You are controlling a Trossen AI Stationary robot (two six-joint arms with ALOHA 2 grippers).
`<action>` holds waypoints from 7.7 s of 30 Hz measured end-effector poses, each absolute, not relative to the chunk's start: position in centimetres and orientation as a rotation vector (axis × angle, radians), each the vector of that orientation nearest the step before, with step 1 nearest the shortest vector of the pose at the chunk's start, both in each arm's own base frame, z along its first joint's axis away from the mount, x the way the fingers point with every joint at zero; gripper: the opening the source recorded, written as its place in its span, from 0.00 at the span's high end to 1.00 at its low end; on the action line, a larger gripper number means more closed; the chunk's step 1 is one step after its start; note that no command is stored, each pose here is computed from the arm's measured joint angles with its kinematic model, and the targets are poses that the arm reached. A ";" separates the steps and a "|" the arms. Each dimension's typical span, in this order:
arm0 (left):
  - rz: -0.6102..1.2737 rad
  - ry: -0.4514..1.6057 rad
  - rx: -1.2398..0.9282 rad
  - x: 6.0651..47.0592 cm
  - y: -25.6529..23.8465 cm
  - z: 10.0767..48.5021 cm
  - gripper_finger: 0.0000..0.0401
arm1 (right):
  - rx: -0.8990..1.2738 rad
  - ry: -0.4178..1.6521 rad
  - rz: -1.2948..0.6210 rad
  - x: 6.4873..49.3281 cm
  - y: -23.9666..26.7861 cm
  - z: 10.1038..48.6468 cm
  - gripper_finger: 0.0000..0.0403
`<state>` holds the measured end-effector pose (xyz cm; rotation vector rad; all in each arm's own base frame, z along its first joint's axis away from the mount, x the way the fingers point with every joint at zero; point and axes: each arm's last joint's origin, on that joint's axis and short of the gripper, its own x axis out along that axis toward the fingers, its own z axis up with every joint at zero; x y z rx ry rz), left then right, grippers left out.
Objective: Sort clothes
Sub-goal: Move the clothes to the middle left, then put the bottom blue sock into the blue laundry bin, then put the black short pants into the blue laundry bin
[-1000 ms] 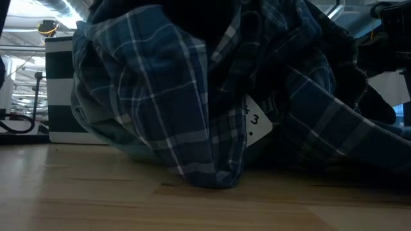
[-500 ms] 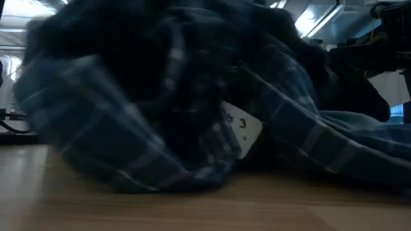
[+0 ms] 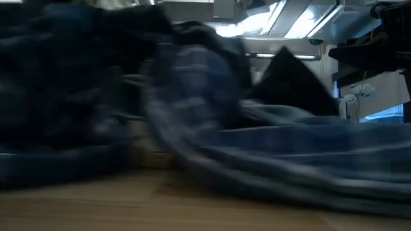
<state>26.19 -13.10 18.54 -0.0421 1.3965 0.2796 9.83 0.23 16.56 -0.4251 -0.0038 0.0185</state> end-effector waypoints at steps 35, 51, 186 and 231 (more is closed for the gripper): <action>0.346 0.859 -0.044 23.5 -12.4 30.7 0.45 | -0.425 -0.004 0.018 9.8 0.2 16.6 0.96; 0.255 0.995 -0.201 24.4 -10.1 30.7 0.45 | -0.426 -0.004 0.018 9.8 0.2 16.6 0.96; 0.925 0.583 -0.069 15.2 2.4 38.5 0.63 | -0.425 -0.004 0.018 9.8 0.2 16.6 0.96; 0.193 0.128 0.119 21.2 -5.2 27.7 0.58 | -0.425 -0.004 0.018 9.8 0.2 16.6 0.96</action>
